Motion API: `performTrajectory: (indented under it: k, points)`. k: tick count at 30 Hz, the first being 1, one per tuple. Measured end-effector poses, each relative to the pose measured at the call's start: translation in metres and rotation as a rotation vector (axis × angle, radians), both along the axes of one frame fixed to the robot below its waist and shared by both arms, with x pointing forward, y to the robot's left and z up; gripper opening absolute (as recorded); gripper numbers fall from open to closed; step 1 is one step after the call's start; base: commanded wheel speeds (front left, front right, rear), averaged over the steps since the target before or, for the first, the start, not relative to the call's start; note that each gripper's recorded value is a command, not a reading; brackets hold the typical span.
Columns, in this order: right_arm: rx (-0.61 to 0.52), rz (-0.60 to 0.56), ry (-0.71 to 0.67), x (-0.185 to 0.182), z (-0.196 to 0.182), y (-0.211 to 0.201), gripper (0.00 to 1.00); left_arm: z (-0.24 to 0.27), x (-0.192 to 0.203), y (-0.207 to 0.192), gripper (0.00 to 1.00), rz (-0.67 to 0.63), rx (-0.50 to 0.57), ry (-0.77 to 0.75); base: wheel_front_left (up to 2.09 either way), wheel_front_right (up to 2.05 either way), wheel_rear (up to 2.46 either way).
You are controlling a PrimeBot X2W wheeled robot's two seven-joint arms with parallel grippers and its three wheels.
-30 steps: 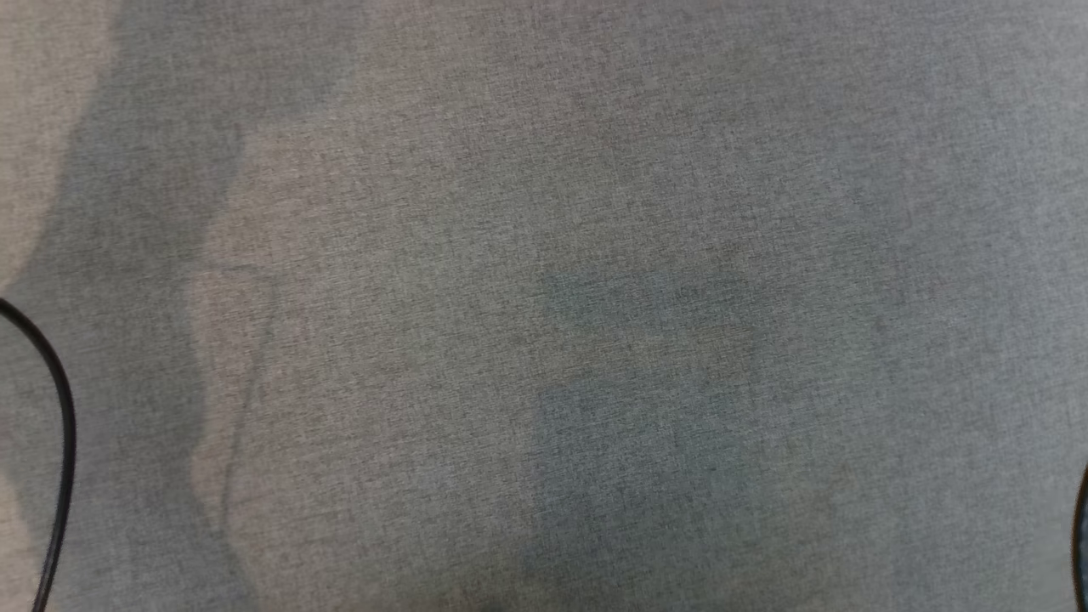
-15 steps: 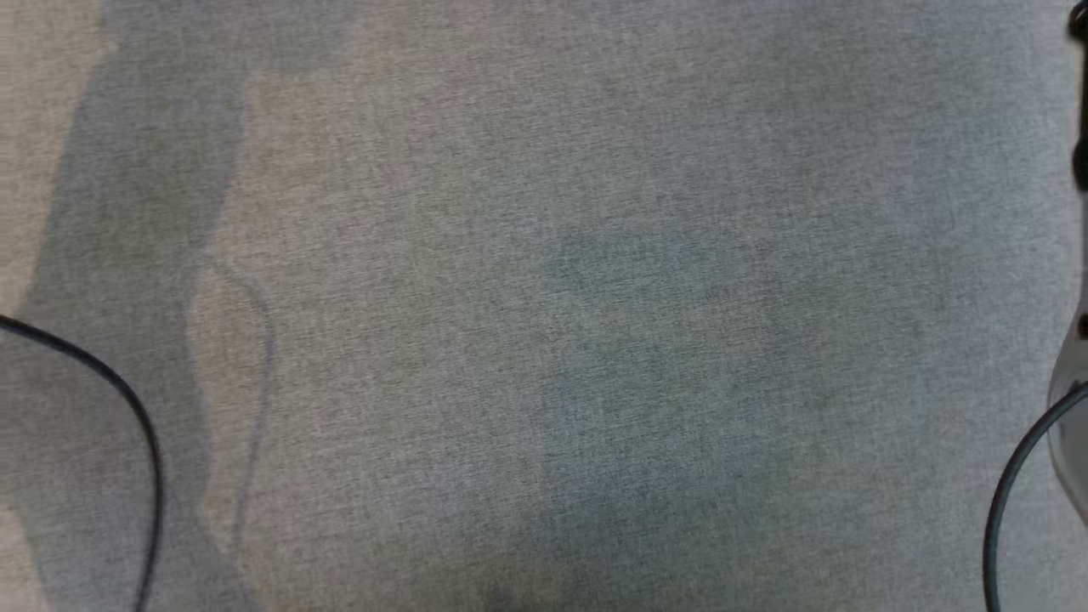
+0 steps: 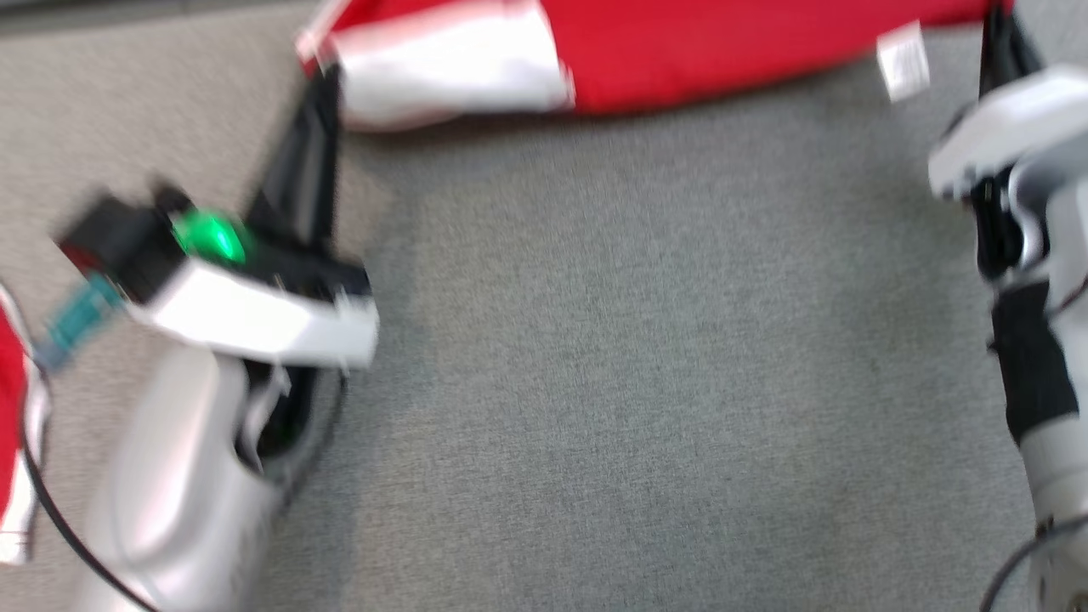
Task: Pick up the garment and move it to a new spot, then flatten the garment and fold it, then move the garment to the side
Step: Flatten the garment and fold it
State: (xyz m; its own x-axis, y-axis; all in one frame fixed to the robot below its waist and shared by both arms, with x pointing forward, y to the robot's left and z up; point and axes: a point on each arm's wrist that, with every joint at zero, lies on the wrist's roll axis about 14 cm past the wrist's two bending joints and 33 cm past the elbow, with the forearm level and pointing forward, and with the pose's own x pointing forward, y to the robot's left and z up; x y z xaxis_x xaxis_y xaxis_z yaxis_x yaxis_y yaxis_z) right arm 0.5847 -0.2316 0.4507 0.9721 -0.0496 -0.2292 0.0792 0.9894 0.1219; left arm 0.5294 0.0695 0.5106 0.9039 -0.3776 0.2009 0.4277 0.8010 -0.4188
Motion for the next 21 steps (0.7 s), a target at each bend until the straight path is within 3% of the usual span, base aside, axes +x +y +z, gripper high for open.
performTrajectory:
  k: [3,9,14,21]
  points:
    - [-0.011,-0.010,0.041,-0.032,-0.002,-0.008,0.00,-0.008,-0.042,-0.001,0.00,-0.026,0.026,0.051,0.00,0.00,0.00]
    - [0.011,-0.032,0.099,-0.093,-0.015,-0.007,0.00,-0.004,-0.103,0.015,0.00,0.037,-0.046,0.109,0.00,0.00,0.00]
    - [0.033,-0.019,0.109,-0.115,-0.011,0.006,0.00,-0.020,-0.144,0.021,0.00,0.044,-0.036,0.176,0.00,0.00,0.00]
    - [-0.035,0.007,0.217,-0.157,-0.016,0.008,0.00,-0.048,-0.195,0.022,0.00,-0.004,-0.089,0.355,0.00,0.00,0.00]
